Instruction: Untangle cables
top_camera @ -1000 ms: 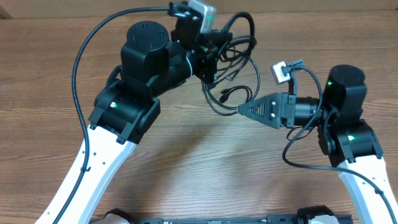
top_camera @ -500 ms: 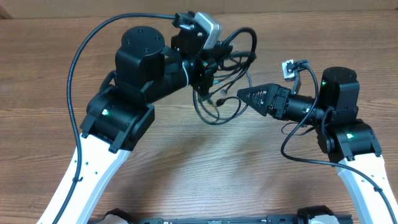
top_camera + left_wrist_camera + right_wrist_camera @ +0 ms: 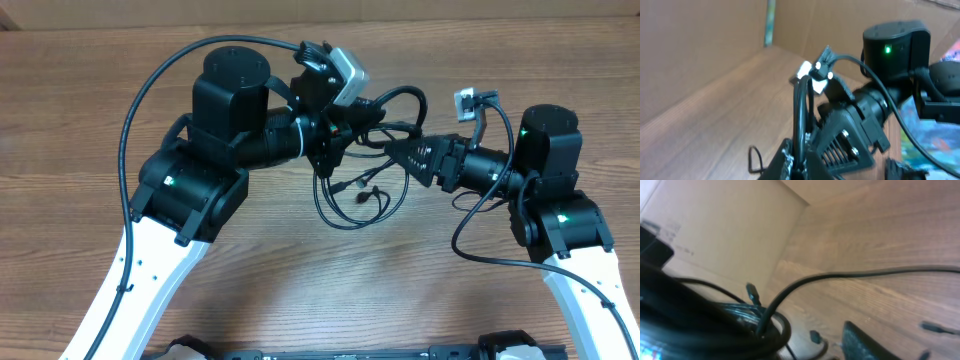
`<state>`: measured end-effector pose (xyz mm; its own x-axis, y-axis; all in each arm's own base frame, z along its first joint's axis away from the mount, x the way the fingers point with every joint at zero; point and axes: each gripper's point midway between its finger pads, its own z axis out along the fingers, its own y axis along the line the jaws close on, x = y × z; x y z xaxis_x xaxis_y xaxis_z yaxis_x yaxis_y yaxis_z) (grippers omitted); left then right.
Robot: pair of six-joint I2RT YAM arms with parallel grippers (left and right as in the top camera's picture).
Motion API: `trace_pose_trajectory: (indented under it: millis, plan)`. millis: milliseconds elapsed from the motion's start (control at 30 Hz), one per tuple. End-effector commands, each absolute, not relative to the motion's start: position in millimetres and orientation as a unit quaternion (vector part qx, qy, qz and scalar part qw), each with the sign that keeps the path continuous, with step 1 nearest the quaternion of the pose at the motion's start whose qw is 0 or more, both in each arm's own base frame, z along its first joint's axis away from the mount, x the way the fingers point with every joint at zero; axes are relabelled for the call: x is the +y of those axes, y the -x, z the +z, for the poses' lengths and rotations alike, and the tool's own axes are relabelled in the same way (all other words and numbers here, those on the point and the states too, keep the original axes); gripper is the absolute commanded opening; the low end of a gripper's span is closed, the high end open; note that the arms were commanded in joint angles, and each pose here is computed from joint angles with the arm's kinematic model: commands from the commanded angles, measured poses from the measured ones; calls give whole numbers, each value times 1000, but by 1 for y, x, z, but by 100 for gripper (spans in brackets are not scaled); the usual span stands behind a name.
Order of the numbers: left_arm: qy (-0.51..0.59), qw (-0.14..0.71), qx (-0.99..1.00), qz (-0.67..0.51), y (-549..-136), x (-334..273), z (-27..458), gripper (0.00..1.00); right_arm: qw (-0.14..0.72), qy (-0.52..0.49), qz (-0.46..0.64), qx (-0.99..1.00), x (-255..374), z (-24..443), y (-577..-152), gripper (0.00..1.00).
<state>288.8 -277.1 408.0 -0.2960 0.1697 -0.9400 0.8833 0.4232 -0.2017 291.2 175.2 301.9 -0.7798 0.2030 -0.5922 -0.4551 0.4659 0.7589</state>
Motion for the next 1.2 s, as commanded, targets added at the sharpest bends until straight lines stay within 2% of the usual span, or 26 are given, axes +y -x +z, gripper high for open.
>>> trace_pose_trajectory:
  millis: [0, 67, 233, 567, 767, 933, 1167]
  plan:
    - [-379, 481, 694, -378, -285, -271, 423, 4, 333, 84, 505, 792, 174, 305, -291, 47]
    - [-374, 482, 699, -373, -287, -270, 422, 4, 327, 81, 506, 794, 174, 303, -290, 43]
    - [-347, 488, 715, -360, -296, -265, 420, 4, 312, 73, 506, 801, 173, 298, -287, 40]
    - [-321, 496, 729, -347, -305, -260, 420, 4, 302, 81, 517, 797, 176, 299, -282, 38]
    - [-307, 475, 726, -391, -303, -270, 423, 4, 298, 88, 526, 792, 179, 302, -279, 22]
    - [-306, 454, 740, -391, -307, -274, 409, 4, 294, 92, 530, 790, 180, 303, -277, 4]
    - [-303, 462, 738, -388, -310, -273, 411, 4, 289, 100, 540, 784, 182, 305, -273, 4]
